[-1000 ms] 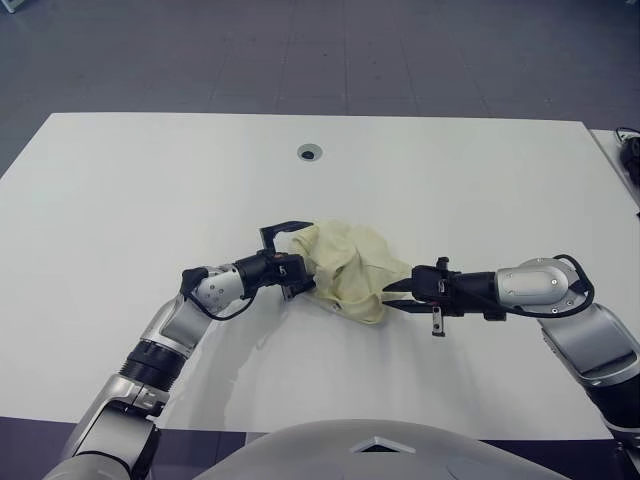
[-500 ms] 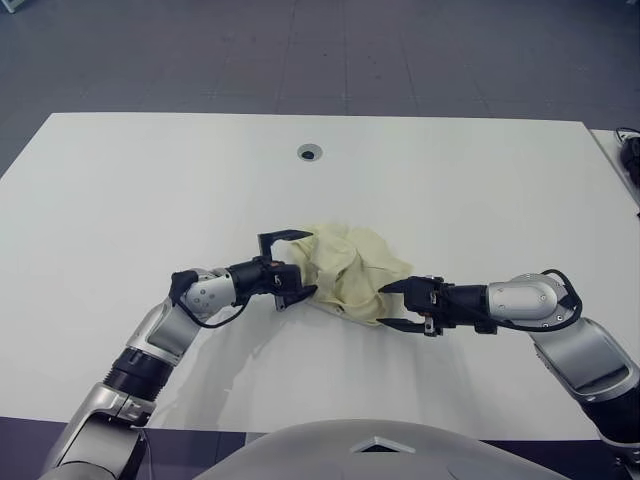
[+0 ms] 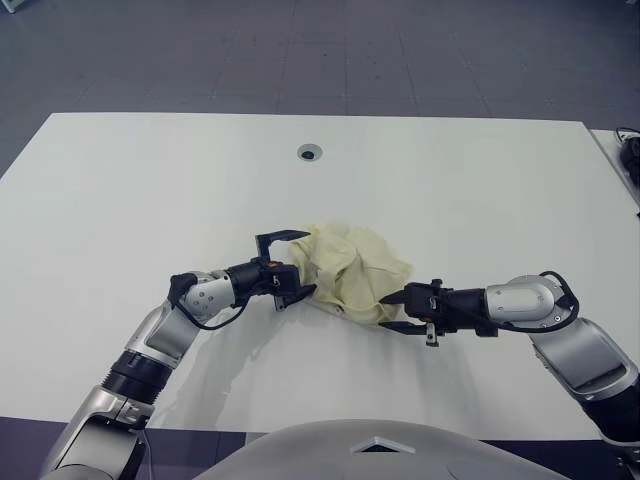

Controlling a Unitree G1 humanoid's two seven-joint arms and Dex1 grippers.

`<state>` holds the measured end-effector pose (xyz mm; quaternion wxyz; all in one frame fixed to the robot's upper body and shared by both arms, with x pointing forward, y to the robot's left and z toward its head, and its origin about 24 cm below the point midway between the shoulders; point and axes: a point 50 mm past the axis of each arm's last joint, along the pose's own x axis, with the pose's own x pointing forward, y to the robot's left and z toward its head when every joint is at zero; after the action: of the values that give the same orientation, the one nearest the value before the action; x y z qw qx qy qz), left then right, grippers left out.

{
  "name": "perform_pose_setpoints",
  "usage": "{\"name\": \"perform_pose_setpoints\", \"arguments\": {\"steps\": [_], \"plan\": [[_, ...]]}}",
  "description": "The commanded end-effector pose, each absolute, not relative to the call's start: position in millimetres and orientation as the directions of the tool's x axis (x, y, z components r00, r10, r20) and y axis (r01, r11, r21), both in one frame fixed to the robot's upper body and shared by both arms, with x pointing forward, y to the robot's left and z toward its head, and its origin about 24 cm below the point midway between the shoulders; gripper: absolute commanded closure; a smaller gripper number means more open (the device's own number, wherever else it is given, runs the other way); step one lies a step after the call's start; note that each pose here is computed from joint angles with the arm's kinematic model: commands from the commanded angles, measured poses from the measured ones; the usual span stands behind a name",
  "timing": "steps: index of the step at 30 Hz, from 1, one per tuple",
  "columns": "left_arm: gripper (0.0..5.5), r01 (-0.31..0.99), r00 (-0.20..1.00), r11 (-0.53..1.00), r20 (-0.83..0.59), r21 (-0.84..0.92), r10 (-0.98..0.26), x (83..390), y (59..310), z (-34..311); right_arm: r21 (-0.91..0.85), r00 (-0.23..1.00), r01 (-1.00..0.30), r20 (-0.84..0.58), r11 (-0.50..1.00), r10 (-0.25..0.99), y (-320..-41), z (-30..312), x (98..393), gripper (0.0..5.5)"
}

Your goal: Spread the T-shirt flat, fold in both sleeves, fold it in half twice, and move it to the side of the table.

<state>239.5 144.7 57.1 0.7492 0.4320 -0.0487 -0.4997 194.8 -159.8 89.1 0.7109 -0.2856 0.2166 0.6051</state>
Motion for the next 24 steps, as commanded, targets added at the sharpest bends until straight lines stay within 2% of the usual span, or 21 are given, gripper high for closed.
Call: {"name": "perform_pose_setpoints", "arguments": {"steps": [1, 7, 13, 19, 24], "plan": [[0.10, 0.719, 0.498, 0.119, -0.388, 0.685, -0.776, 238, 147, 51, -0.161, 0.176, -0.983, -0.675, 0.090, 0.716, -166, 94, 195, 4.47], [0.10, 0.719, 0.505, 0.129, -0.386, 0.683, -0.772, 237, 148, 50, -0.157, 0.157, -0.985, -0.685, 0.067, 0.711, -168, 95, 191, 5.47], [0.10, 0.706, 0.521, 0.165, -0.347, 0.689, -0.780, 237, 148, 56, -0.216, 0.244, -0.967, -0.622, 0.136, 0.744, -167, 106, 197, 5.49], [0.10, 0.717, 0.518, 0.180, -0.343, 0.674, -0.784, 220, 164, 69, -0.463, 0.555, -0.813, -0.435, 0.353, 0.709, -177, 138, 231, 5.49], [0.10, 0.775, 0.489, 0.271, -0.271, 0.571, -0.829, 208, 151, 84, -0.638, 0.747, -0.590, -0.199, 0.495, 0.635, -180, 163, 253, 5.49]]}}
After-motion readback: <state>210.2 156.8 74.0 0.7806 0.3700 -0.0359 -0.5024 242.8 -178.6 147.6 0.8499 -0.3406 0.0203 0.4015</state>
